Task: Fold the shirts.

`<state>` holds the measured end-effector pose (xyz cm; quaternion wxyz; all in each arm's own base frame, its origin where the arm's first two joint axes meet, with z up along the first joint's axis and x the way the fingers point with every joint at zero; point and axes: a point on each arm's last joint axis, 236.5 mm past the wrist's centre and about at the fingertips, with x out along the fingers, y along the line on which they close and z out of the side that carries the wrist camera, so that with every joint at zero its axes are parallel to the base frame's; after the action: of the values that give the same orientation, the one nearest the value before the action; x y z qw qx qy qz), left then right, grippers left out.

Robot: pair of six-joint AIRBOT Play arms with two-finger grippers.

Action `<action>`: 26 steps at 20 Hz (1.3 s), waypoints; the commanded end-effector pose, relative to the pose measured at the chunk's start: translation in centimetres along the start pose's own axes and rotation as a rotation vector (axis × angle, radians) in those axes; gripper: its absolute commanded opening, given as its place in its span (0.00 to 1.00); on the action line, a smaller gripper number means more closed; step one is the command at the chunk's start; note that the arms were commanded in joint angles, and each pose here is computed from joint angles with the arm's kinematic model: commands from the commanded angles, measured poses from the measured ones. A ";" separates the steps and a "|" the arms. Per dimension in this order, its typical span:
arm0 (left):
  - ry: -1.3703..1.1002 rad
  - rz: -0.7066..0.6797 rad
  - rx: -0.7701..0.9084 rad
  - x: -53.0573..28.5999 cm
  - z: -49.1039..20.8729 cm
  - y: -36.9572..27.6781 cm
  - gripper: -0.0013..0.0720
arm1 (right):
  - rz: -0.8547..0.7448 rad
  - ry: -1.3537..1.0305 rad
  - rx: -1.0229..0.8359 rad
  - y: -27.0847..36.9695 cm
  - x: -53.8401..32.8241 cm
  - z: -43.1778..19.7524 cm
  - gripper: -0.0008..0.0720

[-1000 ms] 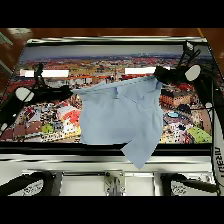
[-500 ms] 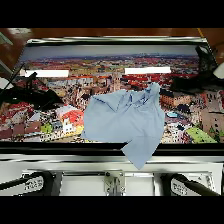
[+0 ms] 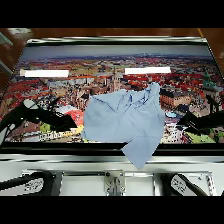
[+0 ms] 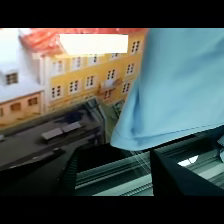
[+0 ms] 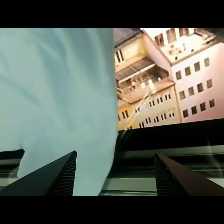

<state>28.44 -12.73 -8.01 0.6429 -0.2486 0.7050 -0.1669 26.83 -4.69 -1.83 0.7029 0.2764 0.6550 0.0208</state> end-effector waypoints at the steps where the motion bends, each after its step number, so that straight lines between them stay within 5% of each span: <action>1: 0.047 0.014 0.017 4.5 -1.1 -0.5 0.75 | 0.011 -0.029 0.048 -1.1 1.7 -0.2 0.82; 6: 0.117 0.023 0.030 6.9 -2.5 -0.9 0.69 | -0.003 -0.044 0.052 -1.4 1.7 0.2 0.82; 11: 0.102 -0.017 0.009 7.0 -2.1 -2.0 0.10 | -0.008 0.006 0.035 -0.5 5.2 -1.7 0.88; 23: -0.022 -0.050 0.146 3.0 -0.6 -4.5 0.07 | 0.066 0.175 -0.001 4.3 13.8 -4.9 0.90; 24: -0.044 -0.055 0.143 2.3 0.2 -4.6 0.07 | 0.070 0.196 -0.006 4.7 14.3 -5.4 0.86; 25: -0.064 -0.062 0.142 1.5 0.9 -4.8 0.07 | 0.076 0.211 -0.008 5.1 14.7 -5.7 0.57; 26: -0.089 -0.069 0.147 0.5 1.8 -5.1 0.07 | 0.096 0.209 0.000 5.7 14.6 -5.6 0.16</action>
<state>29.02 -17.88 -7.52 0.6634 -0.2290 0.6756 -0.2257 25.31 6.05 -12.51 0.6399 0.2879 0.7088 0.0720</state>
